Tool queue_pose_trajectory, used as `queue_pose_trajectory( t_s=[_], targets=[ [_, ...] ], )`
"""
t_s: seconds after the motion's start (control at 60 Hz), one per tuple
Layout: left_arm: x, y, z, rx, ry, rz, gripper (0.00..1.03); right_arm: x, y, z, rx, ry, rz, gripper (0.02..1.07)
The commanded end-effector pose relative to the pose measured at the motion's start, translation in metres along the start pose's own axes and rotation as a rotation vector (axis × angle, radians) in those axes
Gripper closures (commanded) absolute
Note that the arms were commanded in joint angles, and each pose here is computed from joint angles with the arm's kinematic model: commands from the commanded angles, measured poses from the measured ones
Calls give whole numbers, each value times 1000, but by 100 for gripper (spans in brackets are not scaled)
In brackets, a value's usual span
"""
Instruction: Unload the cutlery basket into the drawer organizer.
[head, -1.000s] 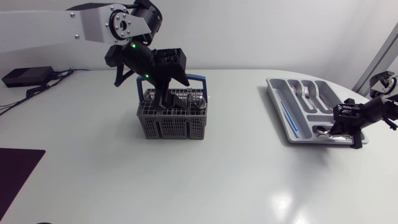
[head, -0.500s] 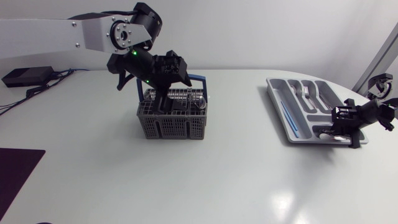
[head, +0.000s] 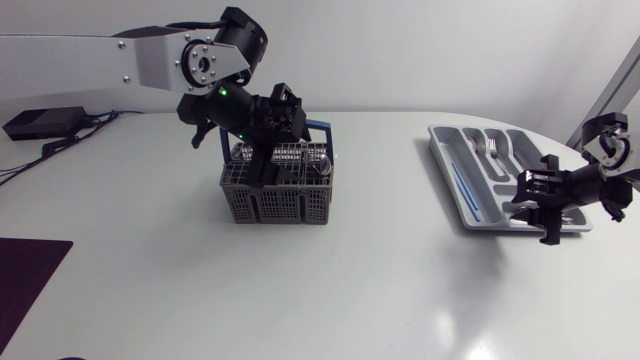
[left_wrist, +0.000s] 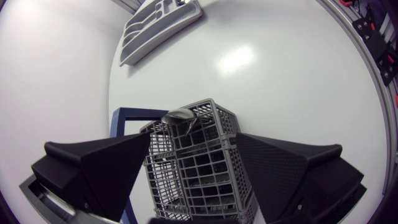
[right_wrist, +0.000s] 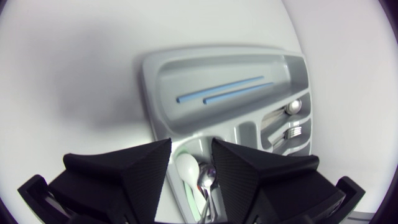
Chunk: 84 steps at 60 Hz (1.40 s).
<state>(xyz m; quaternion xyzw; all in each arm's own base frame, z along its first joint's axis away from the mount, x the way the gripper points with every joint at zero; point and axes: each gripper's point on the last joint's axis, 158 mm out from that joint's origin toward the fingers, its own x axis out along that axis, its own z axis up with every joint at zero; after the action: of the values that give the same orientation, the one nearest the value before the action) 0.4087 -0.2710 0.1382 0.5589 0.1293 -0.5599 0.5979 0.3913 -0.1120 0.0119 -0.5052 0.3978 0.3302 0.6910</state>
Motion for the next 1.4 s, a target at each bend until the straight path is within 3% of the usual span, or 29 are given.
queue_pose_trajectory(
  t_s=[0.0, 0.15, 0.267, 0.35, 0.4, 0.633, 0.717, 0.817, 0.933, 1.383],
  targets=[
    [-2, -2, 5, 68, 13, 13, 12, -1, 20, 27, 22, -43, 9, 54],
    [4, -5, 4, 98, 34, 13, 23, -7, 35, 63, 34, -100, 3, 54],
    [8, -4, 3, 114, 45, 19, 39, -16, 43, 88, 45, -141, -11, 54],
    [11, -4, 1, 119, 53, 20, 40, -21, 46, 105, 50, -165, -18, 54],
    [13, -4, -1, 122, 59, 21, 47, -26, 48, 116, 56, -189, -26, 54],
    [24, -6, -6, 126, 67, 15, 48, -47, 59, 162, 80, -286, -34, 54],
    [29, -8, -7, 131, 70, 10, 57, -50, 63, 174, 89, -310, -39, 54],
    [33, -8, -7, 133, 70, 8, 58, -53, 66, 186, 109, -341, -28, 54],
    [38, -11, -7, 136, 68, 0, 66, -54, 67, 198, 126, -366, -29, 54],
    [47, -10, -12, 153, 74, -1, 75, -56, 76, 227, 132, -423, -18, 54]
  ],
)
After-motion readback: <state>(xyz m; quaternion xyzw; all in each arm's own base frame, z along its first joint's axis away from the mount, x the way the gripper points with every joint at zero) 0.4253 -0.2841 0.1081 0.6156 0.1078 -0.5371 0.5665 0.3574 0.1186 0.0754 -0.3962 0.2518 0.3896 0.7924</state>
